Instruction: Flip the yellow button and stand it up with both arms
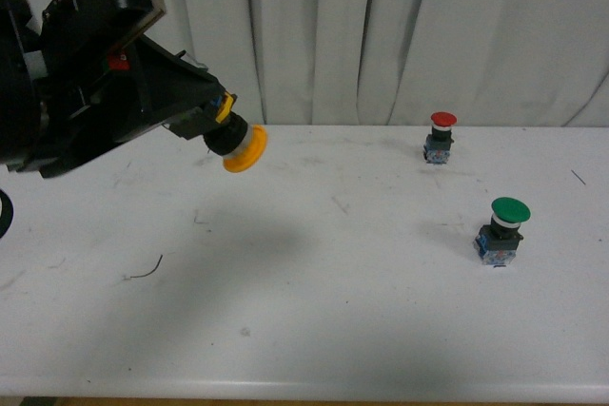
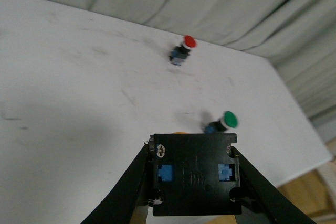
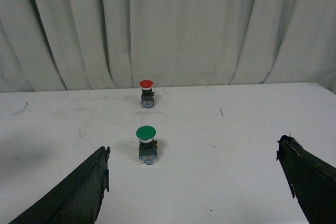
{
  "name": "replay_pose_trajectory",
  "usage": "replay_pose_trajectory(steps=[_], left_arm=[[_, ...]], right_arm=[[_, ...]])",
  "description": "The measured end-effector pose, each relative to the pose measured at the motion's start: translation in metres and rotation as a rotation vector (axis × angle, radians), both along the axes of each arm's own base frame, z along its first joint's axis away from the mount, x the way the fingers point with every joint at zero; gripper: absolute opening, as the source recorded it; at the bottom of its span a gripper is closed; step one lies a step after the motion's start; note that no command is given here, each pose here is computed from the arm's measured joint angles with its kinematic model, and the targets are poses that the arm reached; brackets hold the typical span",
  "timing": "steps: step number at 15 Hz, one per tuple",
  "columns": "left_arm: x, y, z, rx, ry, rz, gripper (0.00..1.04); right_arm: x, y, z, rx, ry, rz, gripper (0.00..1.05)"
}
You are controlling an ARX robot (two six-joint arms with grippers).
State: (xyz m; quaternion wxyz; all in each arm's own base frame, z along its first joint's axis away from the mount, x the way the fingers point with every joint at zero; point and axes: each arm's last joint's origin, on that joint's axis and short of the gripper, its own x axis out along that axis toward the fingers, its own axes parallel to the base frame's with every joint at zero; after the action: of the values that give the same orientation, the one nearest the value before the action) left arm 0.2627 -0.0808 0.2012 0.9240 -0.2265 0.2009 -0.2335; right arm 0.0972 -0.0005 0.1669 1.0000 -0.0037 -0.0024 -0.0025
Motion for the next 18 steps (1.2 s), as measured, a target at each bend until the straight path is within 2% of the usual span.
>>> replay_pose_trajectory(steps=[1, 3, 6, 9, 12, 16, 18], left_arm=[[-0.009, 0.004, -0.004, -0.126, 0.003, -0.053, 0.36], [-0.024, 0.009, 0.009, -0.331, -0.087, -0.156, 0.36], [-0.037, 0.005, 0.018, -0.497, -0.142, -0.231, 0.36], [-0.037, -0.003, 0.020, -0.574, -0.160, -0.254, 0.36], [-0.028, -0.011, 0.006, -0.605, -0.089, -0.243, 0.36], [-0.023, -0.016, 0.016, -0.654, -0.116, -0.249, 0.36], [-0.022, -0.030, 0.018, -0.661, -0.101, -0.274, 0.36]], right_arm=[[0.000, 0.000, 0.000, 0.000, 0.000, 0.000, 0.98], [0.000, 0.000, 0.000, 0.000, 0.000, 0.000, 0.98], [0.000, 0.000, 0.000, 0.000, 0.000, 0.000, 0.98], [0.000, 0.000, 0.000, 0.000, 0.000, 0.000, 0.98], [0.000, 0.000, 0.000, 0.000, 0.000, 0.000, 0.98], [0.000, 0.000, 0.000, 0.000, 0.000, 0.000, 0.98], [0.000, 0.000, 0.000, 0.000, 0.000, 0.000, 0.98]])
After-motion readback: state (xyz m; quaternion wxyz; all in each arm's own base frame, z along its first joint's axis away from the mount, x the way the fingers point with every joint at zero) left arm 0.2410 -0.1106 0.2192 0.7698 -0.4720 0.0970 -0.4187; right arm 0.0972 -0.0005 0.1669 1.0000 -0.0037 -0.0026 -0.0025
